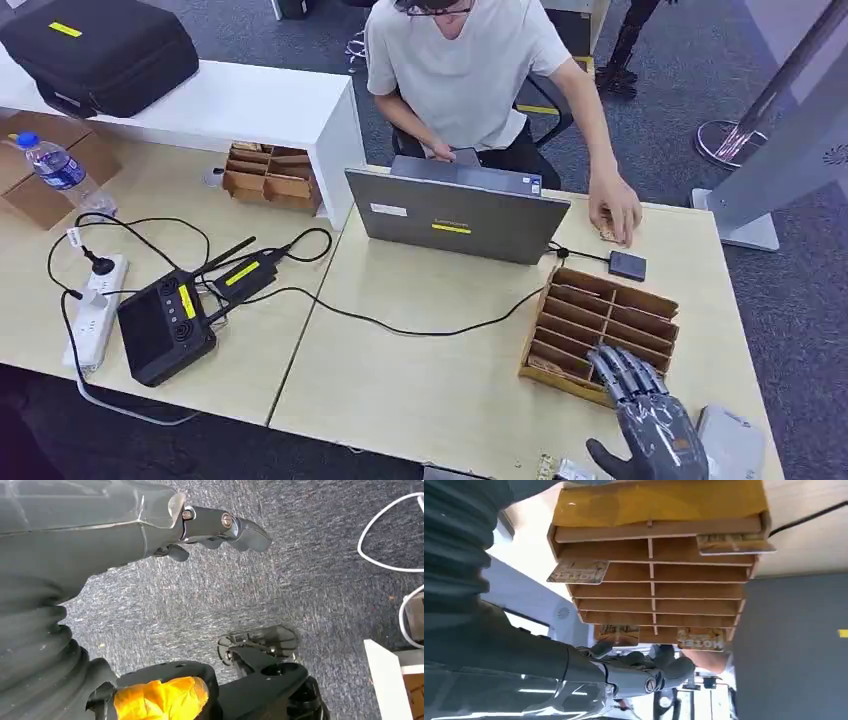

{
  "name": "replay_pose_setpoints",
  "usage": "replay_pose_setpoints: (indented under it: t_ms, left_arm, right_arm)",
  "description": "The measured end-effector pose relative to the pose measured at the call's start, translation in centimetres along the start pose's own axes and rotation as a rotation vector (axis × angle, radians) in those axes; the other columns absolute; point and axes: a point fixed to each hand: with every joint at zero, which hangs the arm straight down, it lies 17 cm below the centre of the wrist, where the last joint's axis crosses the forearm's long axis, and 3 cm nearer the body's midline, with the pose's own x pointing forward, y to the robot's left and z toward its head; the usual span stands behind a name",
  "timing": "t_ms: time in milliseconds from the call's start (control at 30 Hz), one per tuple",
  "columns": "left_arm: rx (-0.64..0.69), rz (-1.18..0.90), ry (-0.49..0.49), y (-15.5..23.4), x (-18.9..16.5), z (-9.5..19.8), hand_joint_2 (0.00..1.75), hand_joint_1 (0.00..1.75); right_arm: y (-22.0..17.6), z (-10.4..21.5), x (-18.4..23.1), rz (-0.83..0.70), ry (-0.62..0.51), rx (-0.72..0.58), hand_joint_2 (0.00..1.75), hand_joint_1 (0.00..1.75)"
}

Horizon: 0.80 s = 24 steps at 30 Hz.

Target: Pass the card to the sensor for recognition and then transmit it.

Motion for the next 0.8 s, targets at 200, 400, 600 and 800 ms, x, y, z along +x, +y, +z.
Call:
replay_pose_setpoints:
  t_ms: [200, 400, 600, 800]
  left_arm:
    - [-0.003, -0.004, 0.0, -0.1, 0.0, 0.0, 1.75, 0.0]
    - [-0.004, -0.006, 0.0, -0.1, 0.0, 0.0, 1.75, 0.0]
    - [-0.003, -0.007, 0.0, -0.1, 0.0, 0.0, 1.75, 0.0]
    - [-0.003, -0.007, 0.0, 0.0, 0.0, 0.0, 1.75, 0.0]
  right_arm:
    - [-1.4, -1.1, -1.9, 0.025, 0.047, -0.086, 1.75, 0.0]
    - [-2.5, -1.5, -3.5, 0.028, 0.102, -0.15, 1.75, 0.0]
    - [-2.6, -1.5, -4.0, 0.021, 0.127, -0.169, 1.75, 0.0]
    - [-3.3, -1.4, -4.3, 0.03, 0.142, -0.21, 1.75, 0.0]
